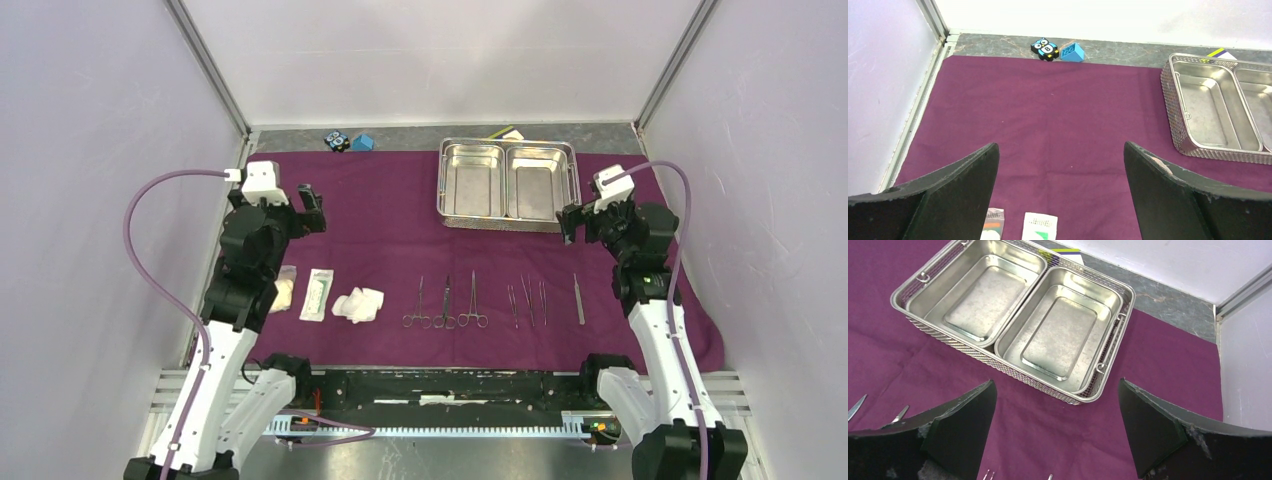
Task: Open and lay out the surgical kit
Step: Reset both arms
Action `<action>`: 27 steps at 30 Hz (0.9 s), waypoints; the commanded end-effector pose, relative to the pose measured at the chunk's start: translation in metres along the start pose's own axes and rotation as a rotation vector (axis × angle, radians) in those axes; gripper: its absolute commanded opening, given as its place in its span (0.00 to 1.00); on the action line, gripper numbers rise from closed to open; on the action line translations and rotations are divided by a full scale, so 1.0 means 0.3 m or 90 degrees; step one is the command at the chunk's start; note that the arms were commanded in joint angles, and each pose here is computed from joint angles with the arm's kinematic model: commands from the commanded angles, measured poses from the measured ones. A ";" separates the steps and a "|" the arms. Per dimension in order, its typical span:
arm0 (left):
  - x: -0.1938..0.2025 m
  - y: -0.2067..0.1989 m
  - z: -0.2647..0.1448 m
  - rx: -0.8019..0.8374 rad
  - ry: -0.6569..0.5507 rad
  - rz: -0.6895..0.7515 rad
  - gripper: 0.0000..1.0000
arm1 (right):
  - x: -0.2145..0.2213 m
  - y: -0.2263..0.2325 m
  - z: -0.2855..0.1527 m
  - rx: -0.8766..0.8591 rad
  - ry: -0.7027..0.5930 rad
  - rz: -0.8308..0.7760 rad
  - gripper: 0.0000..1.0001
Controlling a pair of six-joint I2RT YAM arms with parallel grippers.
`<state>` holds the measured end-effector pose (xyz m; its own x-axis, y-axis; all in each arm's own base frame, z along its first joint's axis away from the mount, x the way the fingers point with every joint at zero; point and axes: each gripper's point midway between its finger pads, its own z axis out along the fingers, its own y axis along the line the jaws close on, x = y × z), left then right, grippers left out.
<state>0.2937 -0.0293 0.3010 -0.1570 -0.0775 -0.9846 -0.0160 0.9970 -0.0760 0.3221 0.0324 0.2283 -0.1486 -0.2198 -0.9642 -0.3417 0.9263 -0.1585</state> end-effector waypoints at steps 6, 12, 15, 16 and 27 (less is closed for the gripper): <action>-0.034 0.006 -0.048 0.019 -0.040 0.025 1.00 | -0.021 -0.044 -0.017 0.042 -0.009 -0.037 0.97; -0.050 -0.012 -0.055 0.035 -0.039 0.016 1.00 | -0.026 -0.043 -0.036 0.047 -0.019 -0.055 0.98; -0.057 -0.014 -0.057 0.038 -0.041 0.015 1.00 | -0.024 -0.036 -0.041 0.043 -0.021 -0.061 0.98; -0.058 -0.014 -0.057 0.038 -0.042 0.016 1.00 | -0.023 -0.035 -0.043 0.042 -0.022 -0.064 0.97; -0.036 -0.005 -0.069 0.036 -0.046 0.023 1.00 | -0.015 -0.024 -0.048 0.031 -0.021 -0.076 0.97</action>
<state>0.2761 -0.0329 0.3123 -0.1041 -0.0900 -0.9905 0.0361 0.9949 -0.0941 0.3121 0.0218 0.2348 -0.1017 -0.3073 -0.9462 -0.3041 0.9152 -0.2645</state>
